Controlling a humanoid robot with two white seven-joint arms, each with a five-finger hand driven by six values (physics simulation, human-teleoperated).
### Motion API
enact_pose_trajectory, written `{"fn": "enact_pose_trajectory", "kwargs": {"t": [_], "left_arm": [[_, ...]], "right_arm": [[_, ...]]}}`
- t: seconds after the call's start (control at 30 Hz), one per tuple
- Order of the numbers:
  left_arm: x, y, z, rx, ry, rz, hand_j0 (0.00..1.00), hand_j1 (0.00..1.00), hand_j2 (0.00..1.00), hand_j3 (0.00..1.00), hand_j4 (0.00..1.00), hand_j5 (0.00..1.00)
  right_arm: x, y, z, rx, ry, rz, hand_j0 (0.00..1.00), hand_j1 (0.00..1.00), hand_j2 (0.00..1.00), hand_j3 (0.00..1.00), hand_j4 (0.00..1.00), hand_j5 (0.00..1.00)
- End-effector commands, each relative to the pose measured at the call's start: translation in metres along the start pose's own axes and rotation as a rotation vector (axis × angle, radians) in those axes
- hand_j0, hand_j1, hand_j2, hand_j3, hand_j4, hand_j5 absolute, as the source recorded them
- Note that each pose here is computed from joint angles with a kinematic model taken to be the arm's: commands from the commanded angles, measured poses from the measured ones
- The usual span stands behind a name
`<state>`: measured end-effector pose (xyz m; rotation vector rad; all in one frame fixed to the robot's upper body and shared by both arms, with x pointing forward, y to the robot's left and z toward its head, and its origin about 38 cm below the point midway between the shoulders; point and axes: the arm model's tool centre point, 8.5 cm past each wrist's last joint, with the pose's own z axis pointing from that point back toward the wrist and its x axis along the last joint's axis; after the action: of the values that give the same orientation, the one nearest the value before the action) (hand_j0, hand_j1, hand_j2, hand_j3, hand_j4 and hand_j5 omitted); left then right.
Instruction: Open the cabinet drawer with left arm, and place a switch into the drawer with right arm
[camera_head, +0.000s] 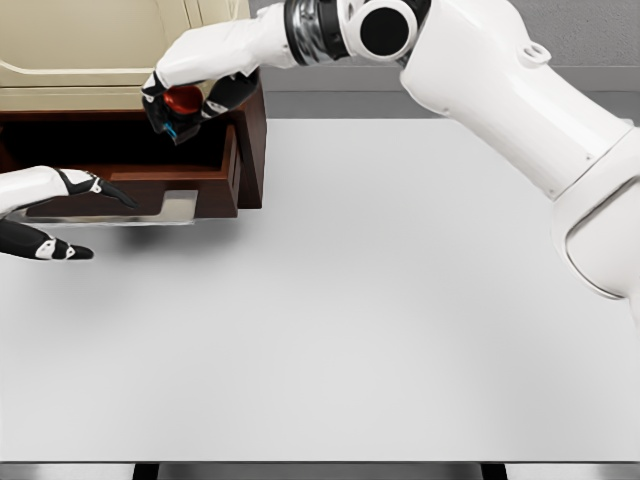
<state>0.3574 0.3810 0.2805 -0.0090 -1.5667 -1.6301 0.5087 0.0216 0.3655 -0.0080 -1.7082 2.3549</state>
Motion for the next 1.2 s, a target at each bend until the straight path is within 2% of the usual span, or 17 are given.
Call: {"fn": "enact_pose_trajectory", "kwargs": {"t": [0.0,0.03,0.13,0.43,0.53,0.63,0.87,0.93,0.97,1.0,1.07,1.1,1.13,1.17], "left_arm": [[0.002,0.002,0.001,0.004,-0.004,0.003,0.76,0.76,0.76,0.76,0.76,0.76],[0.002,0.003,0.004,0.005,0.003,0.002,0.75,0.75,0.75,0.75,0.75,0.75],[0.004,0.003,0.007,-0.004,0.008,-0.004,0.73,0.73,0.73,0.73,0.73,0.73],[0.011,0.007,0.02,-0.025,0.034,-0.025,0.72,0.72,0.72,0.72,0.72,0.72],[0.011,0.007,0.02,-0.025,0.034,-0.026,0.72,0.72,0.72,0.72,0.72,0.72],[0.011,0.007,0.02,-0.025,0.034,-0.026,0.71,0.71,0.71,0.71,0.71,0.71],[0.027,0.004,0.012,-0.051,-0.012,-0.047,0.7,0.7,0.7,0.7,0.7,0.7],[0.03,0.008,0.011,-0.04,-0.022,-0.054,0.7,0.7,0.7,0.7,0.7,0.7],[0.03,0.007,0.011,-0.041,-0.022,-0.054,0.7,0.7,0.7,0.7,0.7,0.7],[0.03,0.008,0.011,-0.039,-0.023,-0.055,0.7,0.7,0.7,0.7,0.7,0.7],[0.032,0.013,0.011,-0.028,-0.026,-0.065,0.7,0.7,0.7,0.7,0.7,0.7],[0.032,0.013,0.012,-0.029,-0.023,-0.069,0.71,0.71,0.71,0.71,0.71,0.71],[0.033,0.016,0.013,-0.025,-0.022,-0.076,0.71,0.71,0.71,0.71,0.71,0.71],[0.035,0.019,0.013,-0.016,-0.025,-0.085,0.74,0.74,0.74,0.74,0.74,0.74]], "right_arm": [[0.001,-0.004,0.0,-0.008,0.003,0.006,0.57,0.57,0.57,0.57,0.57,0.57],[0.001,-0.004,-0.001,-0.007,0.004,0.006,0.59,0.59,0.59,0.59,0.59,0.59],[0.002,-0.003,-0.003,-0.001,0.003,0.011,0.73,0.73,0.73,0.73,0.73,0.73],[-0.001,-0.002,-0.004,-0.003,0.008,0.0,0.73,0.73,0.73,0.73,0.73,0.73],[0.0,-0.009,-0.003,-0.051,0.013,0.006,0.73,0.73,0.73,0.73,0.73,0.73],[0.006,-0.012,-0.011,-0.05,-0.002,0.015,0.73,0.73,0.73,0.73,0.73,0.73],[0.006,-0.013,-0.011,-0.056,-0.004,0.016,0.73,0.73,0.73,0.73,0.73,0.73],[0.013,-0.019,-0.01,-0.072,-0.025,0.031,0.73,0.73,0.73,0.73,0.73,0.73],[0.028,-0.029,-0.007,-0.097,-0.065,0.069,0.73,0.73,0.73,0.73,0.73,0.73],[0.04,-0.038,0.014,-0.122,-0.09,0.126,0.73,0.73,0.73,0.73,0.73,0.73],[0.069,-0.036,0.046,-0.127,-0.152,0.223,0.73,0.73,0.73,0.73,0.73,0.73],[0.075,-0.032,0.071,-0.134,-0.171,0.223,0.74,0.74,0.74,0.74,0.74,0.74],[0.077,-0.022,0.098,-0.124,-0.16,0.227,0.75,0.75,0.75,0.75,0.75,0.75],[0.071,-0.007,0.12,-0.116,-0.131,0.204,0.79,0.79,0.79,0.79,0.79,0.79]]}}
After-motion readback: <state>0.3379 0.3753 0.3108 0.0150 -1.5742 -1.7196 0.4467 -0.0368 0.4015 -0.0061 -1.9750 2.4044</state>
